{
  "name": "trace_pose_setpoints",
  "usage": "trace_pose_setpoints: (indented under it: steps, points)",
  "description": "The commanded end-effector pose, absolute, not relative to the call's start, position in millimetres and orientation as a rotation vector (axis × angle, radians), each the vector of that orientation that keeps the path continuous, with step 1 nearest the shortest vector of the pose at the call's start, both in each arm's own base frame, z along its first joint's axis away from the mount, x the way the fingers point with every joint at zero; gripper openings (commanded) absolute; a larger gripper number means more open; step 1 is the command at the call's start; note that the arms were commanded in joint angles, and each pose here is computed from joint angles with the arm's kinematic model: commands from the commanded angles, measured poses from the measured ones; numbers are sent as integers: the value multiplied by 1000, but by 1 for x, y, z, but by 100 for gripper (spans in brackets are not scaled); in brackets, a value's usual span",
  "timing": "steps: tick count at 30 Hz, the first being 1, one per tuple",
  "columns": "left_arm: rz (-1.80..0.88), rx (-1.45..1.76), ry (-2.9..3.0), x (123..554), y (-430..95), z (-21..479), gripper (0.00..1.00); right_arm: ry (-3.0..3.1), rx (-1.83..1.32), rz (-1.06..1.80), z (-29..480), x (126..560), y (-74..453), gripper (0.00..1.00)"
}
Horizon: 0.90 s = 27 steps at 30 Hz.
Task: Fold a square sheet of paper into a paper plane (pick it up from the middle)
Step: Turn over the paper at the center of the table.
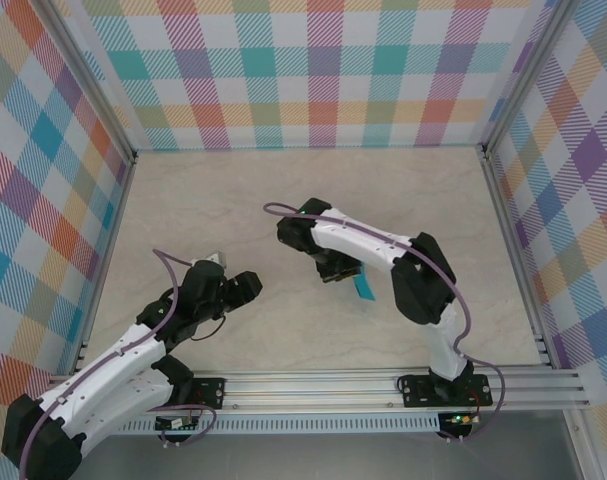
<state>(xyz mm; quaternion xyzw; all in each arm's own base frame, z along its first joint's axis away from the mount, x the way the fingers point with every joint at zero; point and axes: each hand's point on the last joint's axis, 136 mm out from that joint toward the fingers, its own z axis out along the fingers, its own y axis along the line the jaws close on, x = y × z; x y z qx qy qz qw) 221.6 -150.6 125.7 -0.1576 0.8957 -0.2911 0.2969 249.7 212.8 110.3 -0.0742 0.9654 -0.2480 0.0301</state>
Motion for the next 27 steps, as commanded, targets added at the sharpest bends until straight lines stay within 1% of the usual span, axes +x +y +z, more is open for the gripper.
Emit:
trace_pose_setpoints:
  steps: [1,13,17,21,27]
  points:
    - [-797,-369,2423,212,-152,124,71,2993,-208,-952,141,228,196,10]
    - [-861,-384,2399,212,-157,136,73,3018,-267,-895,139,230,204,13]
    - [-840,-388,2407,211,-154,134,73,3016,-285,-888,140,233,207,13]
    - [-789,-406,2409,210,-146,132,73,2986,-265,-941,141,237,206,13]
    - [-693,-458,2411,208,-129,131,73,3037,-317,-855,111,240,235,14]
